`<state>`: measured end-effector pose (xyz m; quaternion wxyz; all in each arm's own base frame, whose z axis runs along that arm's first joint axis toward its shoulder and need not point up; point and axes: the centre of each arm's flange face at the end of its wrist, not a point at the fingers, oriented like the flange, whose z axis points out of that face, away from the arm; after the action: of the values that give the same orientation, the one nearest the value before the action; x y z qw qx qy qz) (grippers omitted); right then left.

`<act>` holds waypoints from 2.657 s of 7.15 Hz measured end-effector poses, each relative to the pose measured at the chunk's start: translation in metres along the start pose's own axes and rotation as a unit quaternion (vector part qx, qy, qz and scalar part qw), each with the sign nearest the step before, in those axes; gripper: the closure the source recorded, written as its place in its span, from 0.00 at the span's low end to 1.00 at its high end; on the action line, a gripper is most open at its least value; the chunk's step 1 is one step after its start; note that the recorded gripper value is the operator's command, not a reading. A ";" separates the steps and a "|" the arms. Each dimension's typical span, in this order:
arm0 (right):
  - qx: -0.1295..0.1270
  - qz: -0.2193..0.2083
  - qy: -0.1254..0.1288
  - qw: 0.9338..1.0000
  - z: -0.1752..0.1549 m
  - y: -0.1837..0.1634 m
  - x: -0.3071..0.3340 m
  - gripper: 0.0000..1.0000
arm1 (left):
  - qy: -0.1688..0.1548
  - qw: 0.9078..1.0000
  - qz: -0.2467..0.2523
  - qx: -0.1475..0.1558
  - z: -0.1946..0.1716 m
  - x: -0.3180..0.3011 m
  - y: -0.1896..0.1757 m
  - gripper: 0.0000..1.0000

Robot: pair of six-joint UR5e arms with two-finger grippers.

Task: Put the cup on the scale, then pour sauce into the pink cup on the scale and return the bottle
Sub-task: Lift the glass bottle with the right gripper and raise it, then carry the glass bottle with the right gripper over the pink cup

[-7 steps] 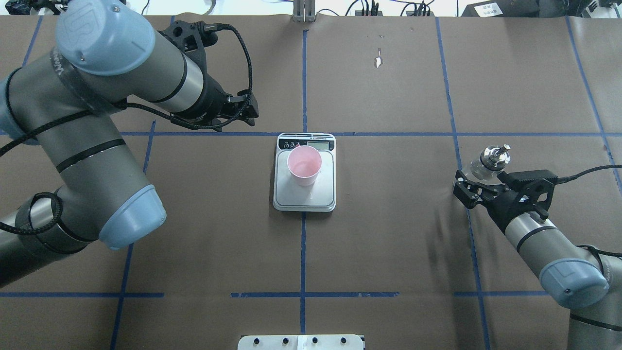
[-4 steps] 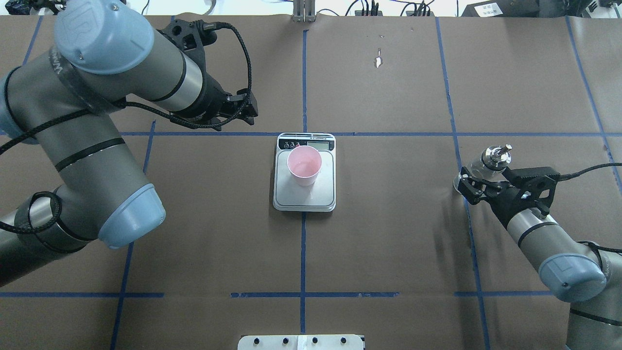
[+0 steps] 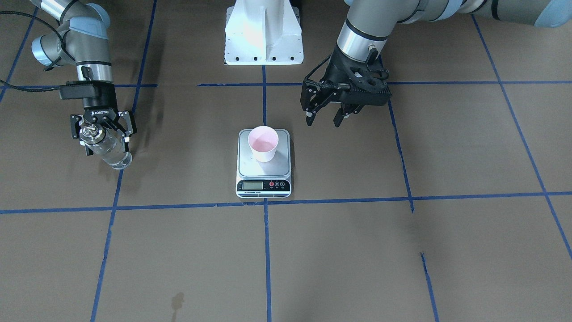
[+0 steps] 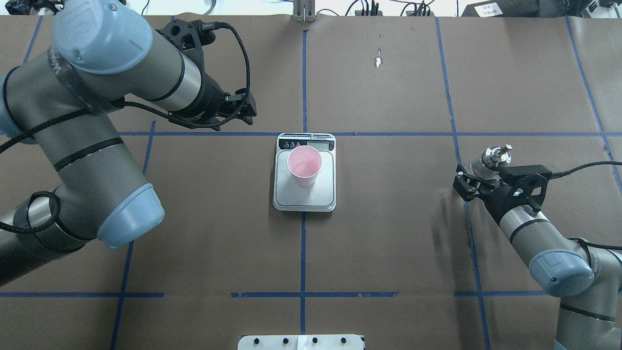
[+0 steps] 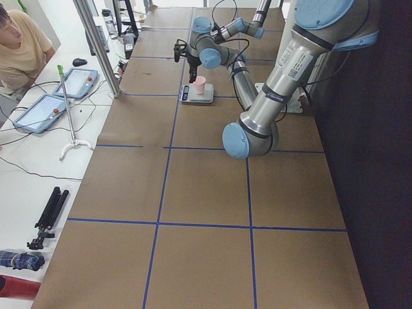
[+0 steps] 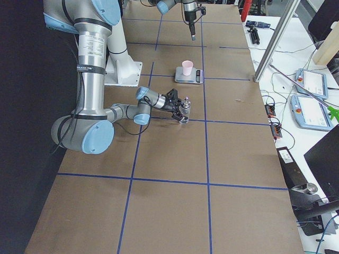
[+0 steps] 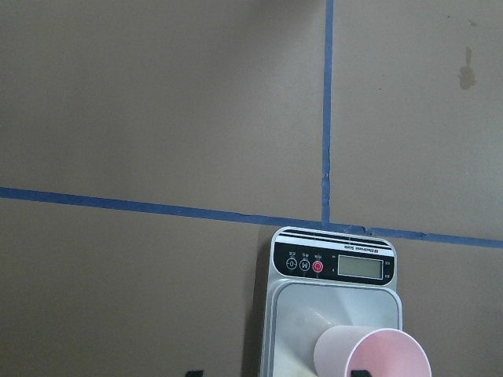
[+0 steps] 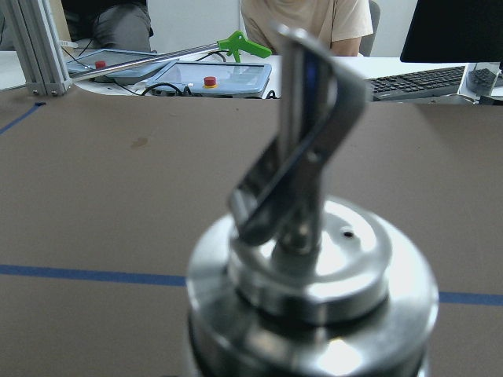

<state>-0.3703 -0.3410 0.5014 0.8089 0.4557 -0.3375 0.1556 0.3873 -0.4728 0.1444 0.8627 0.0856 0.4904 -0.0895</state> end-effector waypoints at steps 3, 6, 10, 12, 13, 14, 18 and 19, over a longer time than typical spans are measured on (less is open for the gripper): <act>-0.001 -0.004 0.006 1.000 0.006 0.006 0.004 1.00 | -0.001 1.000 -0.002 0.002 -0.002 -0.002 -0.002 0.31; 0.012 -0.004 0.010 1.000 0.011 -0.013 -0.004 1.00 | -0.001 1.000 -0.003 0.004 -0.003 -0.003 -0.005 0.31; 0.012 -0.070 0.070 0.995 0.016 -0.078 -0.086 1.00 | -0.001 1.000 0.026 0.014 -0.018 -0.019 -0.012 0.28; 0.003 -0.120 0.124 0.985 0.018 -0.106 -0.147 1.00 | -0.009 0.997 0.080 0.019 -0.033 -0.055 -0.013 0.28; -0.008 -0.146 0.145 0.979 0.017 -0.112 -0.175 1.00 | -0.017 0.994 0.105 0.019 -0.040 -0.079 -0.019 0.28; -0.021 -0.173 0.162 0.971 0.013 -0.116 -0.203 1.00 | -0.029 0.991 0.130 0.021 -0.048 -0.106 -0.027 0.28; -0.043 -0.277 0.193 0.940 0.001 -0.106 -0.256 1.00 | -0.050 0.985 0.163 0.022 -0.060 -0.150 -0.045 0.27; -0.043 -0.288 0.190 0.938 0.001 -0.107 -0.268 1.00 | -0.051 0.985 0.162 0.020 -0.058 -0.151 -0.045 0.27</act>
<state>-0.5044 -0.3843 0.2501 0.8871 0.4599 -0.0378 -0.0147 0.2527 -0.4919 0.2423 0.8877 0.1764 0.4237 0.0380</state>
